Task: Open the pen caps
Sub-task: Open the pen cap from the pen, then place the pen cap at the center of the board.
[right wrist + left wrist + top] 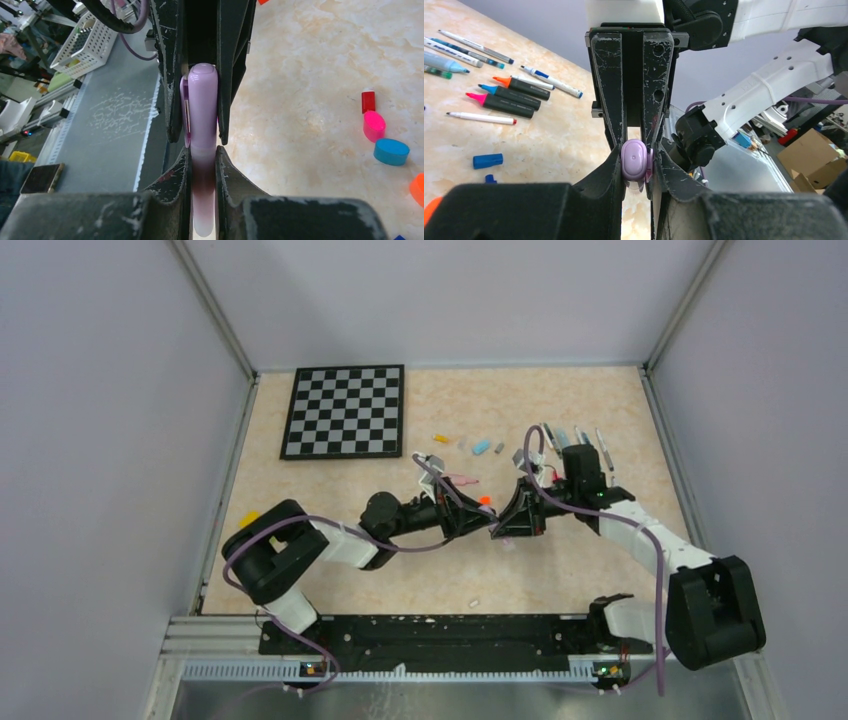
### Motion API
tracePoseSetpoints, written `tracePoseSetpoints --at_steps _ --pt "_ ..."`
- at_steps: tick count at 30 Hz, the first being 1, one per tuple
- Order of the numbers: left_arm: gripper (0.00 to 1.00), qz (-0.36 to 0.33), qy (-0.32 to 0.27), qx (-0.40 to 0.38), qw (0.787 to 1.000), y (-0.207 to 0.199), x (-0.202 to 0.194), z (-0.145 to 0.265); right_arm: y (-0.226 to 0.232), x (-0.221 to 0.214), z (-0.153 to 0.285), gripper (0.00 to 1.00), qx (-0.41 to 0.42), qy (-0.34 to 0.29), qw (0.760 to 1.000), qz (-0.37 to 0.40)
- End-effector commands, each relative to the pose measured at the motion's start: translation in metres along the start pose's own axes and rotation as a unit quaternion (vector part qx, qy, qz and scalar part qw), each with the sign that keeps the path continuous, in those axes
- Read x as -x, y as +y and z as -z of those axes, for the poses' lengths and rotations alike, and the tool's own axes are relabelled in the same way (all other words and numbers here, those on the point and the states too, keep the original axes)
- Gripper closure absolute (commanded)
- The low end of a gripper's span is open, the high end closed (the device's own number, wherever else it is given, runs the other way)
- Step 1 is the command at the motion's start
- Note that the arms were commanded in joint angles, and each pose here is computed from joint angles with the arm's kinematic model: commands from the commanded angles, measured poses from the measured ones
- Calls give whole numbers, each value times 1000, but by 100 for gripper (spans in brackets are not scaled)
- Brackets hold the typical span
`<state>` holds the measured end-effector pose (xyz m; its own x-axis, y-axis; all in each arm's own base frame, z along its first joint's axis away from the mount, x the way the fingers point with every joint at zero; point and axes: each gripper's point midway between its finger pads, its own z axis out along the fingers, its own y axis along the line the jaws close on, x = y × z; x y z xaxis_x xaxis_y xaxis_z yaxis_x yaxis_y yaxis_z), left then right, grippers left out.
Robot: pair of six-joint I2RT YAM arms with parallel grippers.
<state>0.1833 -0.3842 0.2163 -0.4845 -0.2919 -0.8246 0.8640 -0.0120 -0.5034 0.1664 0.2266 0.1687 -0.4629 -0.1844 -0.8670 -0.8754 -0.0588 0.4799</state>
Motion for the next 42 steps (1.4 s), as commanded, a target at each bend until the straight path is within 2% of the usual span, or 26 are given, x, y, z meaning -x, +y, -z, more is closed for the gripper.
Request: tracePoseSetpoints --at_steps 1,6,10,13,15,19,22,25,27,30,34,38,42 --pt "100 -101 -115 20 988 -1 85 -8 -7 -3 0 100 -12 24 1000 11" --pt "100 -156 -188 84 966 34 184 20 -8 -15 0 100 -7 51 999 -1" --pt "100 -188 -245 102 945 41 251 42 -6 -18 -3 100 2 55 998 -12" --pt "100 -205 -272 102 935 37 277 50 -7 -18 -4 100 5 56 998 -17" --pt "100 -209 -269 93 936 30 280 50 -11 -17 -3 100 -4 61 998 -9" --pt "100 -166 -228 81 956 32 252 49 -36 -13 13 100 -89 81 992 21" --pt "100 -98 -176 86 976 40 217 50 -68 1 53 100 -200 71 977 27" --pt "100 -42 -116 99 987 47 173 44 -92 11 109 100 -314 43 948 18" --pt "100 -17 -72 106 992 50 142 33 -105 11 150 100 -394 31 918 8" --pt "100 2 -3 134 991 60 93 6 -121 2 206 100 -497 31 867 -17" --pt "98 20 87 181 979 80 29 -36 -135 -14 255 100 -578 37 813 -55" --pt "98 17 131 211 969 101 -7 -69 -139 -26 291 100 -617 19 781 -96" --pt "98 12 177 245 953 121 -38 -99 -136 -33 313 100 -637 1 762 -115"
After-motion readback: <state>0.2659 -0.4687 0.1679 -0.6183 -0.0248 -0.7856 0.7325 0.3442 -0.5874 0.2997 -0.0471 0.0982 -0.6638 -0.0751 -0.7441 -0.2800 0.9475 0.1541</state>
